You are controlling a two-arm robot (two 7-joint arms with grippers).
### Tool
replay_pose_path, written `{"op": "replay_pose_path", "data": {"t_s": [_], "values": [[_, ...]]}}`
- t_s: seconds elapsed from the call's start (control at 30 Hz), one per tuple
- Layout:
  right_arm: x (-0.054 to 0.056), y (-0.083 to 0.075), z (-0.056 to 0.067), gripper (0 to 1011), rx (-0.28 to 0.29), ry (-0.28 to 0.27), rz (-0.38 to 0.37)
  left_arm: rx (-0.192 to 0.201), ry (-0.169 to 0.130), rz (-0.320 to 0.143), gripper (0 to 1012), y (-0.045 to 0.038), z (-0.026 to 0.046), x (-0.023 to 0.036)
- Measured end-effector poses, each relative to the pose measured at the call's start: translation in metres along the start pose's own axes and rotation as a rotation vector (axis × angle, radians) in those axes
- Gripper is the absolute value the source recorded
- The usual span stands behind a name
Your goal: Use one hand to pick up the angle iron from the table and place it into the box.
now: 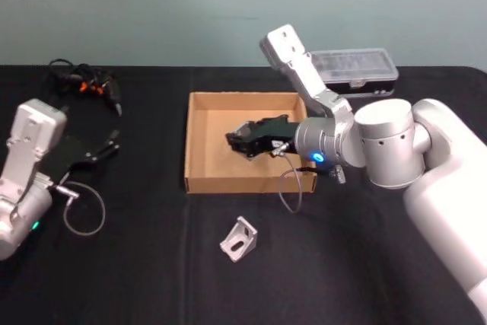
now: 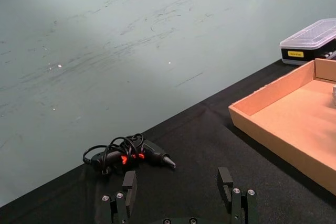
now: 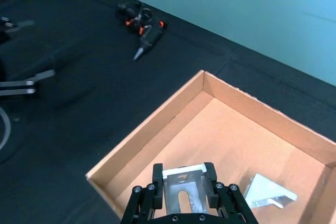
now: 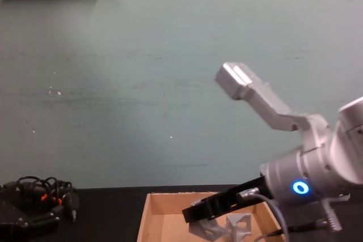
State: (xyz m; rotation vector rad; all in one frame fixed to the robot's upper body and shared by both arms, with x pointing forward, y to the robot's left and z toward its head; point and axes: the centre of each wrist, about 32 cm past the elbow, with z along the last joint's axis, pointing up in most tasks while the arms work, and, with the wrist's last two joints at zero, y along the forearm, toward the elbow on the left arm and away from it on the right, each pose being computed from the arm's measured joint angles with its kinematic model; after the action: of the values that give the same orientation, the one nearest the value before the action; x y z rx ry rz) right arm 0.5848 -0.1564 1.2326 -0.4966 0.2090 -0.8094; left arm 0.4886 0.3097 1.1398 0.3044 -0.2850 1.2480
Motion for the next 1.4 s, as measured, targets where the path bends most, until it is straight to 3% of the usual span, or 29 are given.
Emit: {"op": "replay_pose_path", "data": {"t_s": [0.17,0.4,0.9,1.4], "values": [[0.002,0.02,0.001,452,-0.028,0.011,-0.016,0.0,0.0,0.0,1011,0.0,0.0,0.0],[0.006,0.035,-0.004,452,-0.061,0.03,-0.038,0.0,0.0,0.0,1011,0.0,0.0,0.0],[0.01,0.04,-0.007,452,-0.065,0.039,-0.052,0.0,0.0,0.0,1012,0.0,0.0,0.0],[0.009,0.039,-0.006,900,-0.065,0.038,-0.05,0.0,0.0,0.0,1011,0.0,0.0,0.0]]}}
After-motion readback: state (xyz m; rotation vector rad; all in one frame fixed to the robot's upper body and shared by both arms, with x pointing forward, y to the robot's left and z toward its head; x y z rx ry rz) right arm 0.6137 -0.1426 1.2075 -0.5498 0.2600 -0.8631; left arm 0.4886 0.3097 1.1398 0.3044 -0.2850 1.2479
